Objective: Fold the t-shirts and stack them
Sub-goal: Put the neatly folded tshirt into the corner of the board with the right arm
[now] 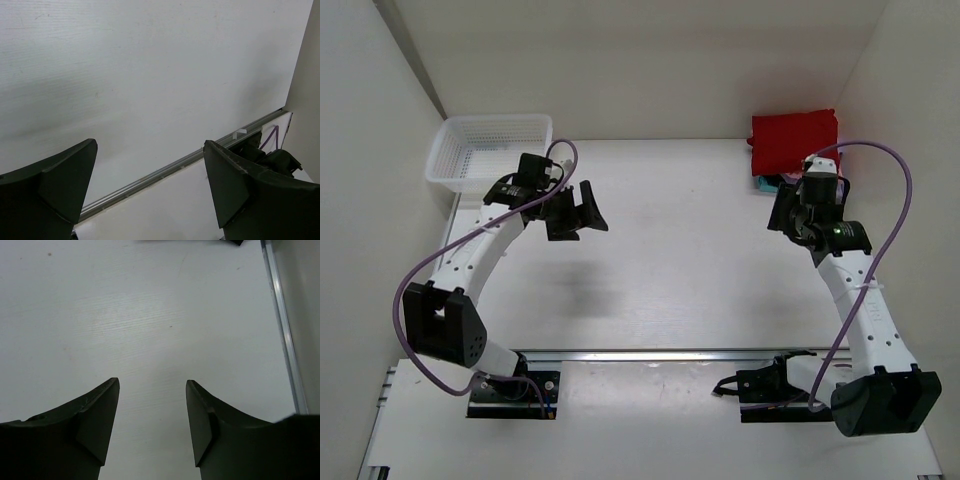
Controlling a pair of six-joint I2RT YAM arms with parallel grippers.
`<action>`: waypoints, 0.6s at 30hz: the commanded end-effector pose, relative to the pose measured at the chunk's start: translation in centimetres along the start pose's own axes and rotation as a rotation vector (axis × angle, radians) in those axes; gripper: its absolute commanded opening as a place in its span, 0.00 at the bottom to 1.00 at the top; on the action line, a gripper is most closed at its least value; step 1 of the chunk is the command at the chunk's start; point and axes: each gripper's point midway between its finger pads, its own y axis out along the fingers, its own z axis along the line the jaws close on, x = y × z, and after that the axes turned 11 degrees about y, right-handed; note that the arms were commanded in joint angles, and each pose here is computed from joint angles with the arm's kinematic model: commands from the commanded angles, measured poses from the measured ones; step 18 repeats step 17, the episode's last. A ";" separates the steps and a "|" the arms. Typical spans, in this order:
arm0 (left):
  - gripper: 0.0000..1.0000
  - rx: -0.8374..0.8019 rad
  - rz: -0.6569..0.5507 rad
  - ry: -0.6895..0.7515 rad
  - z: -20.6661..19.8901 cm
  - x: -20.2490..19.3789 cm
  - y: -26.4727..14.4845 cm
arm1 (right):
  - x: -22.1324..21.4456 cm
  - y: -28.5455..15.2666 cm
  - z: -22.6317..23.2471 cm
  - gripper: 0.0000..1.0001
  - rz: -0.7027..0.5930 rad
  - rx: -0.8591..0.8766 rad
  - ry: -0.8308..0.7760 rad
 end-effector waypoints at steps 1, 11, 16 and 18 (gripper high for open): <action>0.99 -0.004 -0.064 0.055 -1.0 0.7 -1.8 | -0.2 -1.1 0.1 0.53 -0.023 0.022 0.034; 0.99 0.004 -0.096 0.075 -1.4 0.0 -3.0 | -2.3 -2.4 -0.4 0.51 -0.017 0.057 0.085; 0.99 0.077 -0.074 0.148 -1.4 -0.8 -3.4 | -3.1 -2.7 -1.1 0.52 -0.015 0.055 0.094; 0.99 0.081 -0.077 0.180 -1.7 -0.8 -3.6 | -3.1 -2.8 -1.1 0.51 -0.013 0.062 0.096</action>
